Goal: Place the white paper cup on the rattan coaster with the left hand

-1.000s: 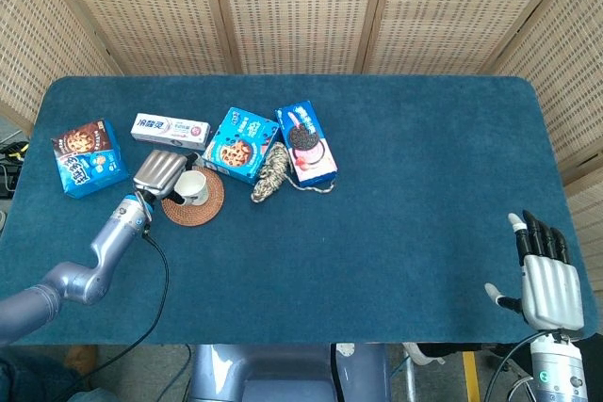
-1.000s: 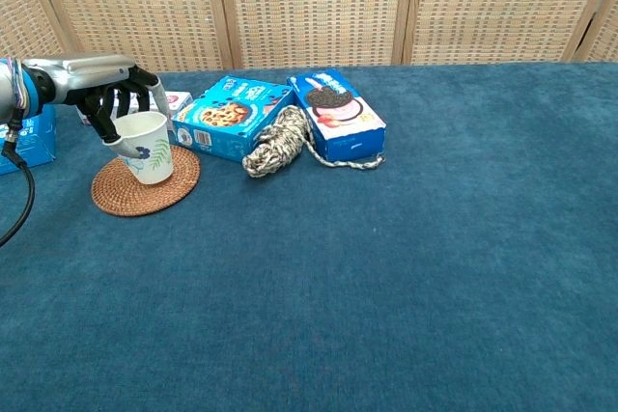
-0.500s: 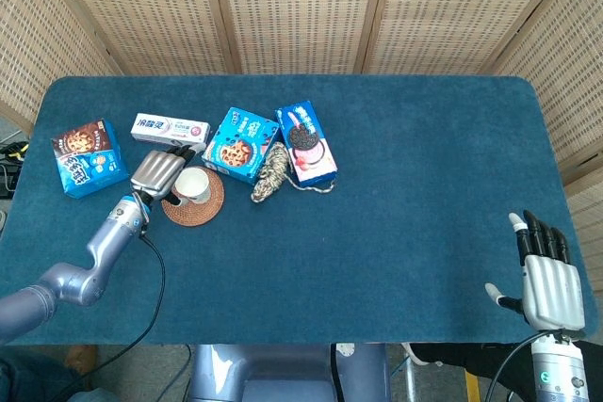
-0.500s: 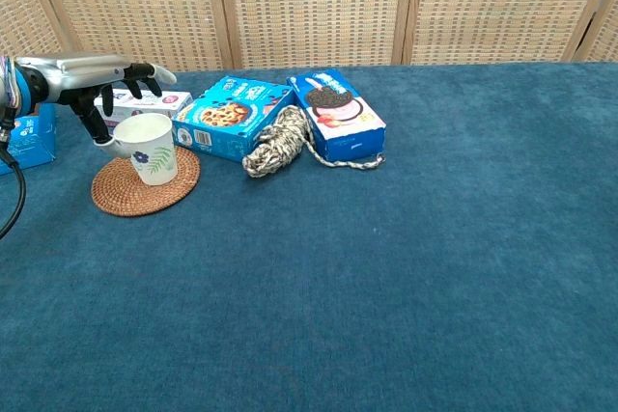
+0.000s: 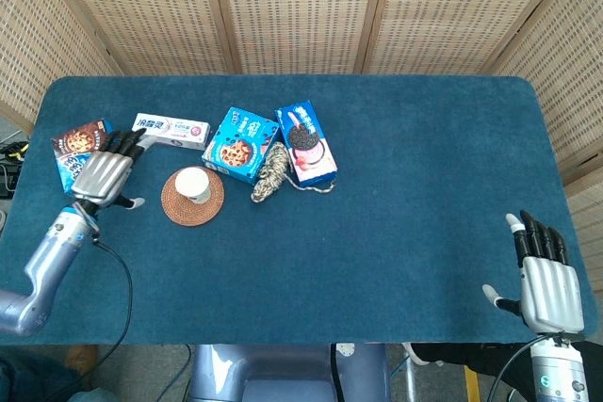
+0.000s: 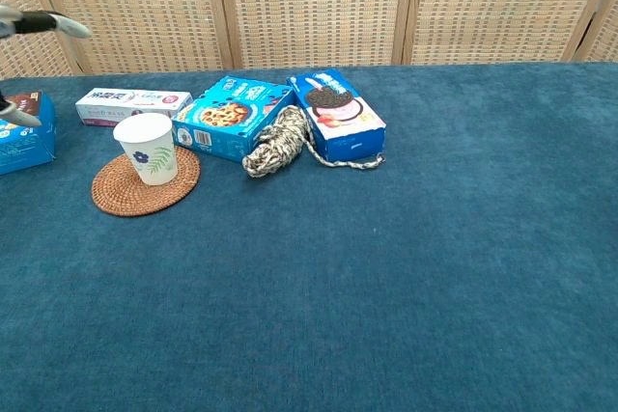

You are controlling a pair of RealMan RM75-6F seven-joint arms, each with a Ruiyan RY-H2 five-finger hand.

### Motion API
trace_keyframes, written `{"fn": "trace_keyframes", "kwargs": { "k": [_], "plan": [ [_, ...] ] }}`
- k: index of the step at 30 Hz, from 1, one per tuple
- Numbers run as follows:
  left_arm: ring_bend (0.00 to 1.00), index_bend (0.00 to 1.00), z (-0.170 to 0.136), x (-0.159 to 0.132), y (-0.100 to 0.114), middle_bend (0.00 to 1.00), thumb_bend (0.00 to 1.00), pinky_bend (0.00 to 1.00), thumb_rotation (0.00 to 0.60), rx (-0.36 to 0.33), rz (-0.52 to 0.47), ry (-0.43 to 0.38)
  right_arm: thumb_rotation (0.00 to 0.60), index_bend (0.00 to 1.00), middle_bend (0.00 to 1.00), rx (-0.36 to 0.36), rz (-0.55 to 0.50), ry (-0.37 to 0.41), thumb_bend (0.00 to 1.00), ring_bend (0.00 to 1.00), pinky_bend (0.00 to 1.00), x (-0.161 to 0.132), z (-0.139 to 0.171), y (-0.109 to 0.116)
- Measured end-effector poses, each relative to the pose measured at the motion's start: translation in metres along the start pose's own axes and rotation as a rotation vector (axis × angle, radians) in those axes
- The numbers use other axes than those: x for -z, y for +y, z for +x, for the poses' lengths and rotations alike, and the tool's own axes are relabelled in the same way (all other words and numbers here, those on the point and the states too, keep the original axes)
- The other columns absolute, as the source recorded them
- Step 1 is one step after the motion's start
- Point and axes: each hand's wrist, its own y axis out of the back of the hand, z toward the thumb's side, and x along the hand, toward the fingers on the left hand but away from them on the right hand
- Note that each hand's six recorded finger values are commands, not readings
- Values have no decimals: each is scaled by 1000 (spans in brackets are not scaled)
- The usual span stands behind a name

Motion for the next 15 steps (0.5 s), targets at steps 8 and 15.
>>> {"fn": "trace_keyframes", "kwargs": {
  "k": [8, 15],
  "plan": [
    [0, 0, -84, 30, 5, 0, 0, 0, 600, -81, -96, 138, 600, 1, 0, 10, 5, 16, 0, 0, 0, -4, 2, 2],
    [0, 0, -148, 35, -2, 0, 0, 0, 600, -106, -125, 266, 600, 1, 0, 15, 5, 27, 0, 0, 0, -7, 5, 4]
  ]
}}
